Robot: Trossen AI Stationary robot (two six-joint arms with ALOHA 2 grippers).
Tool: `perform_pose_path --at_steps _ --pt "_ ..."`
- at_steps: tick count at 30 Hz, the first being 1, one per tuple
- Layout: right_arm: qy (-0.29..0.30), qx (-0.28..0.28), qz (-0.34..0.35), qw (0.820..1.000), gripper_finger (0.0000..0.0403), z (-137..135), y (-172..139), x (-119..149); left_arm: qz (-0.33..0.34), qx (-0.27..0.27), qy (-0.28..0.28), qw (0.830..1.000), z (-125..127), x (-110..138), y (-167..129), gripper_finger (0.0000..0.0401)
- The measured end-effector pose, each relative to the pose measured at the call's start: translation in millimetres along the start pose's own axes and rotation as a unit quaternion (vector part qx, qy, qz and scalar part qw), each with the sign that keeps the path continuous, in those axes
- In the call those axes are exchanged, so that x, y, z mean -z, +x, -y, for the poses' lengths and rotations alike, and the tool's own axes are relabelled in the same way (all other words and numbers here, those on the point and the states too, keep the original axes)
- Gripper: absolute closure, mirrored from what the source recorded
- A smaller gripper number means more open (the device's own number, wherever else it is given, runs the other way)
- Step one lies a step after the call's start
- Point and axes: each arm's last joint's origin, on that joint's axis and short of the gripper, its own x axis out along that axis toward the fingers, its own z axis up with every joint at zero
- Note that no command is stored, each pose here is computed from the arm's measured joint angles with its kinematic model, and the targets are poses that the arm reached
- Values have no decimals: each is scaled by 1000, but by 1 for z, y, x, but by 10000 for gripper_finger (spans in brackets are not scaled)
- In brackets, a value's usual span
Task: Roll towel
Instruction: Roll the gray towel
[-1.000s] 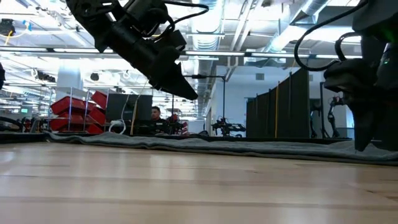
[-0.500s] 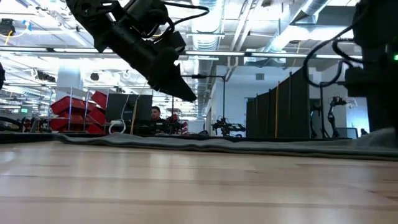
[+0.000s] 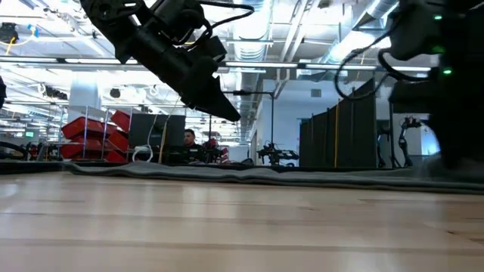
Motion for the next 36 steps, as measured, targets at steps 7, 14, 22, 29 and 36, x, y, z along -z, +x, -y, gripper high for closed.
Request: perform_pose_path --at_steps 7,14,22,29,36 --pt "-9 -67 33 997 397 -13 3 -25 0 -1 -1 1000 -1 0 0 268" --pt "-51 -131 72 987 378 -35 14 -47 -3 -1 0 1000 -1 1 0 268" --pt "-93 -139 74 983 297 -48 23 -56 -12 0 2 1000 -1 2 0 268" --pt "-129 -161 128 970 216 -56 -10 -67 -10 0 2 1000 -1 2 0 268" --pt "-152 -95 86 980 206 -48 -1 -55 24 -1 -15 1000 0 -3 4 268"
